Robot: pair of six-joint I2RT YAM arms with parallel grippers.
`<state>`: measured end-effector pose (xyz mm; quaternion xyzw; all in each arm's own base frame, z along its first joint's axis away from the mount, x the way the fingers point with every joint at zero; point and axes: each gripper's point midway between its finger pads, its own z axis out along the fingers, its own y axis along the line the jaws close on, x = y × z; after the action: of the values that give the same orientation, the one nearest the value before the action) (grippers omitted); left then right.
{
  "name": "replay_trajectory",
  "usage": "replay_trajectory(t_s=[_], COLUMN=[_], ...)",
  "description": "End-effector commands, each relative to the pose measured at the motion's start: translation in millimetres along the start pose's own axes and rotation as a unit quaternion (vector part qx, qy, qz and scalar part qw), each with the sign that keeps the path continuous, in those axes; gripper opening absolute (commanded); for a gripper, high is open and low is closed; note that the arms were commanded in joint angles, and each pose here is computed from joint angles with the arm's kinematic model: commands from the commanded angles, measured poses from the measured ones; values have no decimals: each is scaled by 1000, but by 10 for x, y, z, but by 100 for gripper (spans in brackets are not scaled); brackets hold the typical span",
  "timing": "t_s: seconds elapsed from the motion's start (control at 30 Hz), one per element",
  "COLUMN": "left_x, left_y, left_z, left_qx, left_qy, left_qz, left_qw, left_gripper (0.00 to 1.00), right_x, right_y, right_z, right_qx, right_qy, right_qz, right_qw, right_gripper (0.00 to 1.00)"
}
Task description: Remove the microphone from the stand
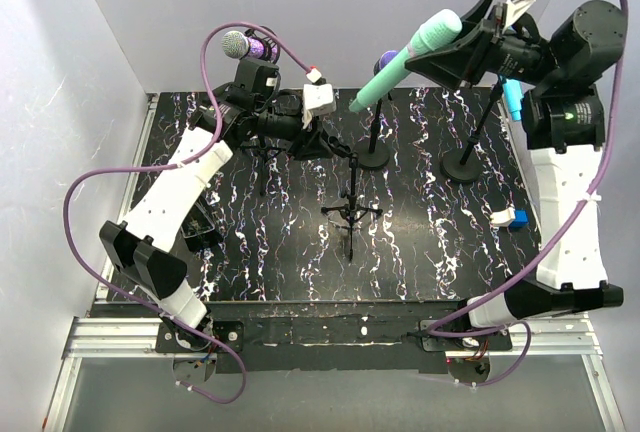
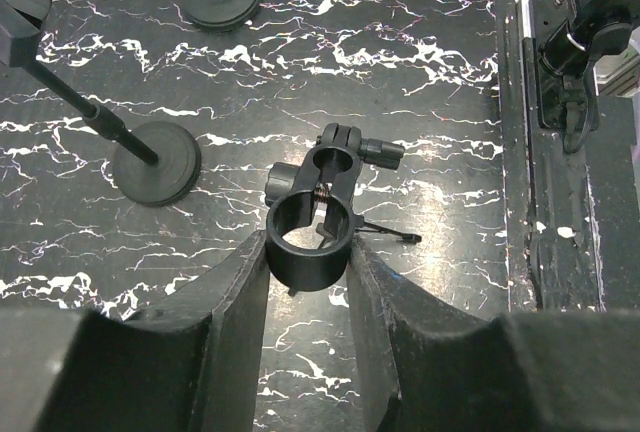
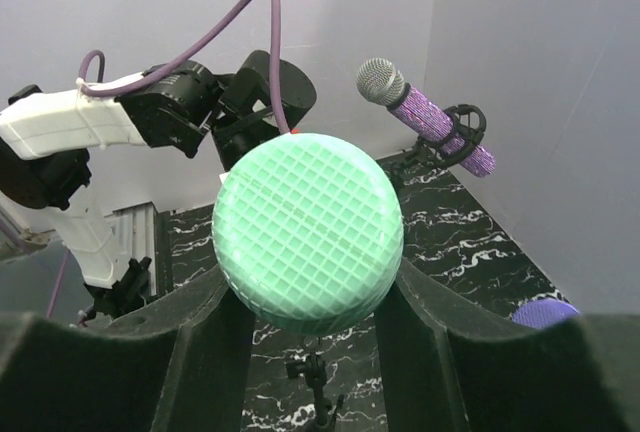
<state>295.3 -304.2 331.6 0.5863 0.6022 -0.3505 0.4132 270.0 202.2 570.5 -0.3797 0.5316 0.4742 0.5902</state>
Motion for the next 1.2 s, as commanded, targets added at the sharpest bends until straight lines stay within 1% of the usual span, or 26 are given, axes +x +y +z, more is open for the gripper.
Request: replay_trajectory(t_s=[0.0, 0.1, 0.13, 0.17, 0.23, 0.3, 0.33, 0.4, 0.43, 0.5, 0.57, 0.67, 0.7, 0.8, 0.87, 0.9, 1.03, 1.17], left_x=[-37, -86, -97, -126, -156, -207, -241, -294, -332, -402, -469, -519, -520, -329, -148, -108, -61, 37], left_y=[-60, -67, -62, -53, -32, -16, -18, -8, -13, -8, -15, -53, -59, 19, 35, 41, 5, -177], left_z=[-74, -87, -90, -99, -103, -111, -124, -147, -169, -230, -311, -430, -468, -556, -568, -598, -658, -585], left_qx=[-14, -18, -21, -26, -34, -39, -41, -46, -50, -62, -76, -95, -107, -167, -184, -196, -219, -177], left_qy=[5, -2, -5, -9, -16, -24, -28, -35, -38, -42, -45, -45, -45, -19, 6, 11, -5, 2], left_qz=[-5, -7, -9, -10, -17, -19, -23, -25, -22, -20, -17, -16, -32, -91, -108, -110, -117, -133], left_qw=[1000, 1000, 1000, 1000, 999, 999, 998, 998, 998, 997, 996, 994, 993, 982, 977, 974, 969, 975], left_gripper=[18, 39, 46, 53, 62, 69, 73, 85, 98, 98, 98, 98, 98, 98, 98, 98, 98, 98], right_x=[-56, 106, 147, 206, 371, 582, 728, 1049, 1240, 1626, 1998, 2504, 2649, 3091, 3319, 3424, 3723, 3960], right_y=[205, 232, 198, 222, 200, 139, 105, -55, -97, -181, -265, -195, -195, -251, -280, -267, -317, -416], right_z=[-235, -422, -545, -609, -734, -863, -944, -1168, -1272, -1496, -1733, -1963, -2053, -2371, -2571, -2646, -2868, -3224], right_qx=[15, 38, 65, 75, 107, 154, 178, 241, 259, 291, 326, 325, 329, 349, 368, 373, 393, 414], right_qy=[12, 31, 37, 44, 70, 101, 121, 173, 200, 260, 316, 390, 414, 491, 533, 548, 588, 650], right_qz=[-33, -33, -33, -32, -58, -69, -62, -60, -52, -36, -5, 61, 76, 119, 147, 162, 177, 159], right_qw=[999, 998, 997, 996, 990, 981, 975, 953, 943, 920, 891, 859, 845, 789, 747, 731, 685, 617], right_gripper=[1, 1, 1, 1, 1, 1, 1, 1, 1, 1, 1, 1, 1, 1, 1, 1, 1, 1])
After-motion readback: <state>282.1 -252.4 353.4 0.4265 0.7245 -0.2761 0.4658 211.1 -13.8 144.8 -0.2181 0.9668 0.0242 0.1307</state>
